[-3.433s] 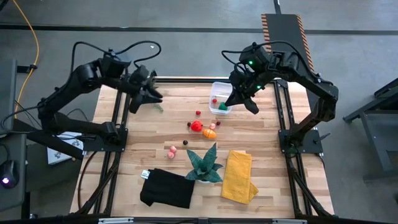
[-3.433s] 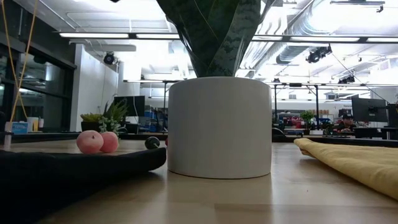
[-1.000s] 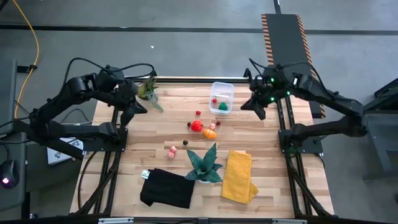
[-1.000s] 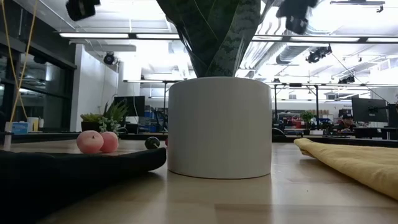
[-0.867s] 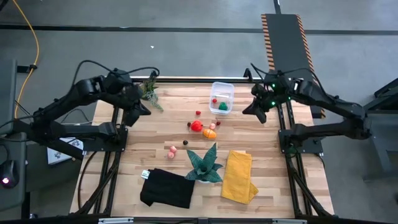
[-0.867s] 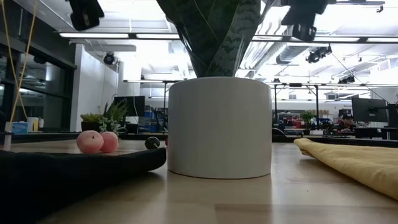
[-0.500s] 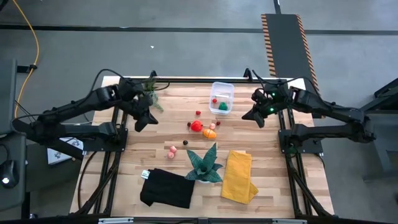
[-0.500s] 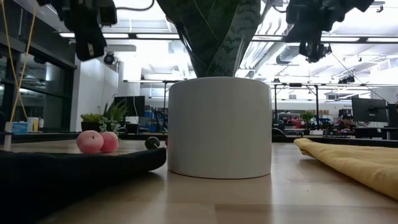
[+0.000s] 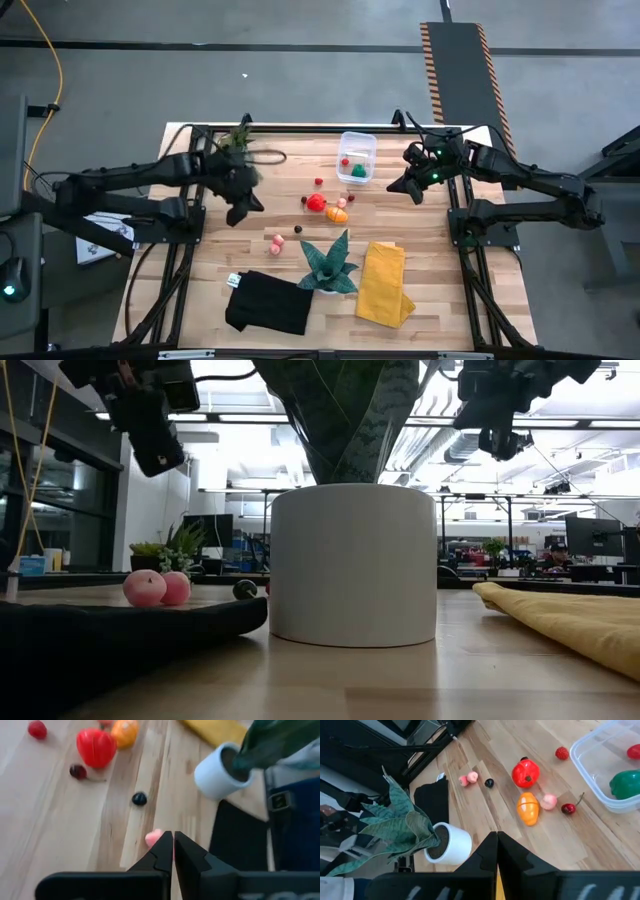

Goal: Pick and placing Produce into tupperware
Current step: Put the top left apricot into the transparent container

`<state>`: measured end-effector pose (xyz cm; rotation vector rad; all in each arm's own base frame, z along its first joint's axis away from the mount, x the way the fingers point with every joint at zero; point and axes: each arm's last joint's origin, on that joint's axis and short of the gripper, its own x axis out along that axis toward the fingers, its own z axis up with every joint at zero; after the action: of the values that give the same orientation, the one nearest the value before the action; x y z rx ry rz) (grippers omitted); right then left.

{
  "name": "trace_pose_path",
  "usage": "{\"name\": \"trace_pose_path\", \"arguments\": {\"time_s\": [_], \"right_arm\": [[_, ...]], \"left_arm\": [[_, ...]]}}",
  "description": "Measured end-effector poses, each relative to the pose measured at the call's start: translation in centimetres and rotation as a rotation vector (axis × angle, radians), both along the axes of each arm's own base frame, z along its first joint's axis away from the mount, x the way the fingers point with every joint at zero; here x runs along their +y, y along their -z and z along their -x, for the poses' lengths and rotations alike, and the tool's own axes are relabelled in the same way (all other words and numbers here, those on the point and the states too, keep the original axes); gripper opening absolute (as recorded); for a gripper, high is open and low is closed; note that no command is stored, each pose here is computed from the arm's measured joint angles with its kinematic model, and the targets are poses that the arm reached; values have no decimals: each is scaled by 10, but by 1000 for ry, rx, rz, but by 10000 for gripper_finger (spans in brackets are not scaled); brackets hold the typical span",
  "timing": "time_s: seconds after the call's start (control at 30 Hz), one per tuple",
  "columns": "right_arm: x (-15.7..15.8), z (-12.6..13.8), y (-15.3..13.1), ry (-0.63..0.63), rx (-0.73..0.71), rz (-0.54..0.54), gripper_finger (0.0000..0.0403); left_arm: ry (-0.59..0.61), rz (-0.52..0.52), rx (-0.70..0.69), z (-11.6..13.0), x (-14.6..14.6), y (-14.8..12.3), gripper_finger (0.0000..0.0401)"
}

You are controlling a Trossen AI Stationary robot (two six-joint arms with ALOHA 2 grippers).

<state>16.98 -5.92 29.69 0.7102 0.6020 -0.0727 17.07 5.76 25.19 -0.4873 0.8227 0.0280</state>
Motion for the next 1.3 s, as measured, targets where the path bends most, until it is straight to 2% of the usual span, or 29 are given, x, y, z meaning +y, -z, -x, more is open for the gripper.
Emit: {"name": "trace_pose_path", "arguments": {"time_s": [0.13, 0.27, 0.4, 0.53, 0.67, 1.0, 1.2, 1.3], "right_arm": [[1, 0, 0, -1, 0, -3, 0], [1, 0, 0, -3, 0, -3, 0], [1, 0, 0, -4, 0, -1, 0], [1, 0, 0, -7, -1, 3, 0], [1, 0, 0, -9, -1, 8, 0], [1, 0, 0, -18, -3, 23, 0], [1, 0, 0, -26, -6, 35, 0], [1, 0, 0, -29, -7, 40, 0]], "left_arm": [[-2, -24, 80, -11, -12, 9, 29], [14, -30, 125, -18, -24, 14, 67], [21, -16, 143, -20, -33, 15, 103], [0, 4, 155, -21, -39, 16, 121], [-84, 69, 175, -21, -38, 16, 119], [-329, 274, 204, -27, -37, 4, 78], [-364, 359, 235, -36, -37, 0, 70], [-403, 381, 299, -39, -37, 0, 71]]}}
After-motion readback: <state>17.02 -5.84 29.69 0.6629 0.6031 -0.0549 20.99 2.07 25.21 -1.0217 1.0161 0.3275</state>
